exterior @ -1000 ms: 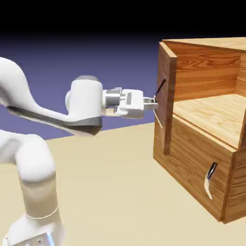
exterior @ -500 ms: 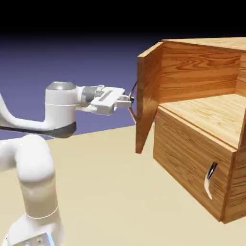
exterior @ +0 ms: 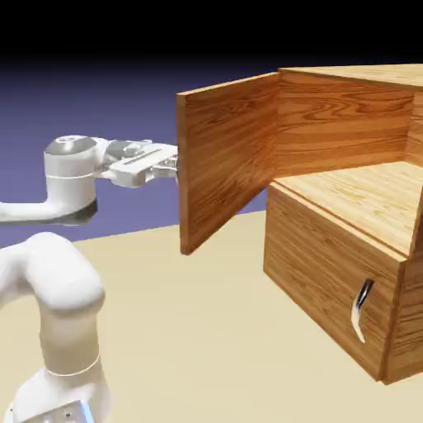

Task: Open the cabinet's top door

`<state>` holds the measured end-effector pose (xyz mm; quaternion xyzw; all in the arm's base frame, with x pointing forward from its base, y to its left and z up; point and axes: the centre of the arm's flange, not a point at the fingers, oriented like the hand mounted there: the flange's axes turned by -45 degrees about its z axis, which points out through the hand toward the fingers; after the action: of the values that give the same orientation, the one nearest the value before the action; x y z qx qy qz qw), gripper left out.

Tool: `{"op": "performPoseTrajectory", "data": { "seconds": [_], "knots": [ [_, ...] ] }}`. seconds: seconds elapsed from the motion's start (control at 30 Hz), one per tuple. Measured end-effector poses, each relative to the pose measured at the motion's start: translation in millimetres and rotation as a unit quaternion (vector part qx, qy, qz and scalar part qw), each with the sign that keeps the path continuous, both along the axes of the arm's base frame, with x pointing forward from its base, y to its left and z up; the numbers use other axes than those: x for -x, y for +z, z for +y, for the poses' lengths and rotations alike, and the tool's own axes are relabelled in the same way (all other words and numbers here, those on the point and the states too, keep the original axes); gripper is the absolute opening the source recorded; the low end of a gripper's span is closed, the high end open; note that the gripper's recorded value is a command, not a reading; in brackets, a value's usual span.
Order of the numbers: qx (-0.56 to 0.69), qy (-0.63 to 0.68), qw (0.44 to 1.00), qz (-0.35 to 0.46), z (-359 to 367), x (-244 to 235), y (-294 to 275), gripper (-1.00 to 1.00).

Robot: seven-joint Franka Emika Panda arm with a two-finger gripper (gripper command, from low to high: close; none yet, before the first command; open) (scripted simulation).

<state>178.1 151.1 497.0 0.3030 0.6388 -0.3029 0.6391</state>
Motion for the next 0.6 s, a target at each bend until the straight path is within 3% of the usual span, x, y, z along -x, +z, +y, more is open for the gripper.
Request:
{"op": "performPoseTrajectory", "data": {
  "seconds": [0.6],
  "knots": [
    [0.000, -0.184, 0.983, 0.000, 180.5, 37.3, 0.0, -1.00]
  ]
}}
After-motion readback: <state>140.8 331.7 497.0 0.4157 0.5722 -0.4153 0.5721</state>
